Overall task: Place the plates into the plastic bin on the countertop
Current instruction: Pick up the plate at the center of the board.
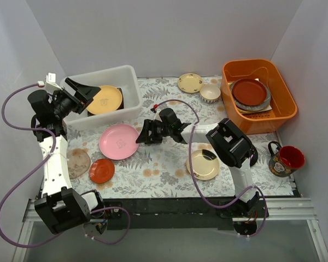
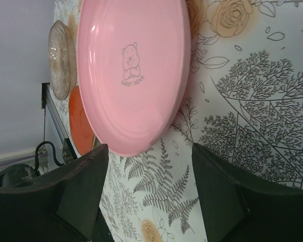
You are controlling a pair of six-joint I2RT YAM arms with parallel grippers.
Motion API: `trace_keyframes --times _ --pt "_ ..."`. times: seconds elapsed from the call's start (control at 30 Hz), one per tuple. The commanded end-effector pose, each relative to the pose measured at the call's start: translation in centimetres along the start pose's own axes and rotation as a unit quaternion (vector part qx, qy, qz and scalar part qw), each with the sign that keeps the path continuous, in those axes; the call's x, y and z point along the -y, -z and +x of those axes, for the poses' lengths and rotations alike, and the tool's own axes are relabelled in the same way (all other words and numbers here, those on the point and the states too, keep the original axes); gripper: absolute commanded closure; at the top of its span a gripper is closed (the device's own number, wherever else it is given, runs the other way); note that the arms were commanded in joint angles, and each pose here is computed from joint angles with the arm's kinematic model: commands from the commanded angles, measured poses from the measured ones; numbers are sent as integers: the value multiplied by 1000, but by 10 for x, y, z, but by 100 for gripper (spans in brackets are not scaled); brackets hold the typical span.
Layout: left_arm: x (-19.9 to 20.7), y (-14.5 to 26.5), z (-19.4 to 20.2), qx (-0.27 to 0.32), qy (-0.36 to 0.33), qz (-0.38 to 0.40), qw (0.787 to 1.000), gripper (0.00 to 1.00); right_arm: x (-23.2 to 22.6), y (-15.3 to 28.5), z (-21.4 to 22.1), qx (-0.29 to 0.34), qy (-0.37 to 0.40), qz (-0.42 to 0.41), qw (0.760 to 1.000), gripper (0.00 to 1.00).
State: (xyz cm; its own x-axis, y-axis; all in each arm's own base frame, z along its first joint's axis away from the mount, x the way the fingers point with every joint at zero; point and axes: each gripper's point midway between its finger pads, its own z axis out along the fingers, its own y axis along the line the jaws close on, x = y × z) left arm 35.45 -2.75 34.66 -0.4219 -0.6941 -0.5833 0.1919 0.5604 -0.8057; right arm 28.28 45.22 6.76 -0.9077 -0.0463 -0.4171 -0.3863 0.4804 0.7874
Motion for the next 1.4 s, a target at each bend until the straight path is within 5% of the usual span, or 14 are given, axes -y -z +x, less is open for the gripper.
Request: trace_keyframes --times 0.0,0.53,1.07,1.37 --pt "13 8 5 0 -12 20 1000 2 0 -12 -10 13 -13 8 1000 27" --pt "8 4 12 -16 -9 17 1000 2 22 -40 -8 -3 -45 66 997 42" --pt "-1 7 26 -26 4 11 1000 2 35 -36 -1 -14 -33 95 995 85" --pt "-8 11 36 -32 3 1 999 2 33 -13 2 -30 -14 96 995 97"
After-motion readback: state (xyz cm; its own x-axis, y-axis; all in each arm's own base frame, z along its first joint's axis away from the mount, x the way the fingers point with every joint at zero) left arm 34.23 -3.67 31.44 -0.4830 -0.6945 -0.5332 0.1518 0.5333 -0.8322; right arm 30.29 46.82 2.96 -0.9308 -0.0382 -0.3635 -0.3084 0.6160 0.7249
